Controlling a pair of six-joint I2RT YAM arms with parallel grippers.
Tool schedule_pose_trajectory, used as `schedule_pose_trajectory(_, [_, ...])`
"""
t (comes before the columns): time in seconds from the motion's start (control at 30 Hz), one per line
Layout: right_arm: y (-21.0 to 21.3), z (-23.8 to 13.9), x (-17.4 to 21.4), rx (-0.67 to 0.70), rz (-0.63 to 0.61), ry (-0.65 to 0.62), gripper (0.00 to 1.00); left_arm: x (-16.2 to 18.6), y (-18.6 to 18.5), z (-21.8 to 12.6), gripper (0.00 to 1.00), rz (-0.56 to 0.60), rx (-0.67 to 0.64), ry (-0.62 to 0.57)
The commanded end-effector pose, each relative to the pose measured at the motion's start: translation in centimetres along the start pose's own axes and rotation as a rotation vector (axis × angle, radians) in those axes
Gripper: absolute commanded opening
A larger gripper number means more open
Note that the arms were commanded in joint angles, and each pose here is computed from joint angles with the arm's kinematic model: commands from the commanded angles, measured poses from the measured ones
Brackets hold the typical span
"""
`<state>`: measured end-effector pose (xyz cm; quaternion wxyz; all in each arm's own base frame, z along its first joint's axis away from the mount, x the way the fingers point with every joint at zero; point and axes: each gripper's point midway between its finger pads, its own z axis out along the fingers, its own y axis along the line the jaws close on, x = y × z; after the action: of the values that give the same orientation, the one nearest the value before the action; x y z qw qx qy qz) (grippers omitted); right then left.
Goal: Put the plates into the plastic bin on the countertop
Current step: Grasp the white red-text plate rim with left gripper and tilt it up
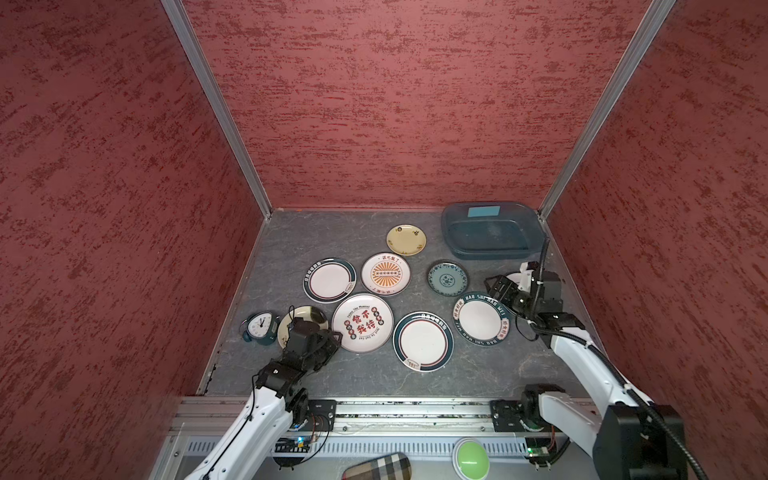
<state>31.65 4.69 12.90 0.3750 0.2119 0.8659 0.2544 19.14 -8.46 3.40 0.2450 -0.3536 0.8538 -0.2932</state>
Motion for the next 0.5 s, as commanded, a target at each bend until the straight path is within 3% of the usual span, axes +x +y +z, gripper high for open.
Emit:
schedule_pose_trajectory(0.0, [0.1,-0.2,-0.5,-0.001,0.000,-0.033,0.99,1.0,3.5,1.0,0.38,-0.020,-0.092,0.012])
schedule_pose_trajectory(0.17, [-0.1,-0.5,-0.6,0.009,0.001,-0.045,0.99,0.9,4.0,1.0,0.33,-0.012,-0.111,0.001])
schedule_pose_trajectory(0.47, [-0.7,-0.4,-0.2,0.040,0.018,-0.033,0.99,0.4,4.5,1.3,0.15,-0.017,-0.121,-0.029])
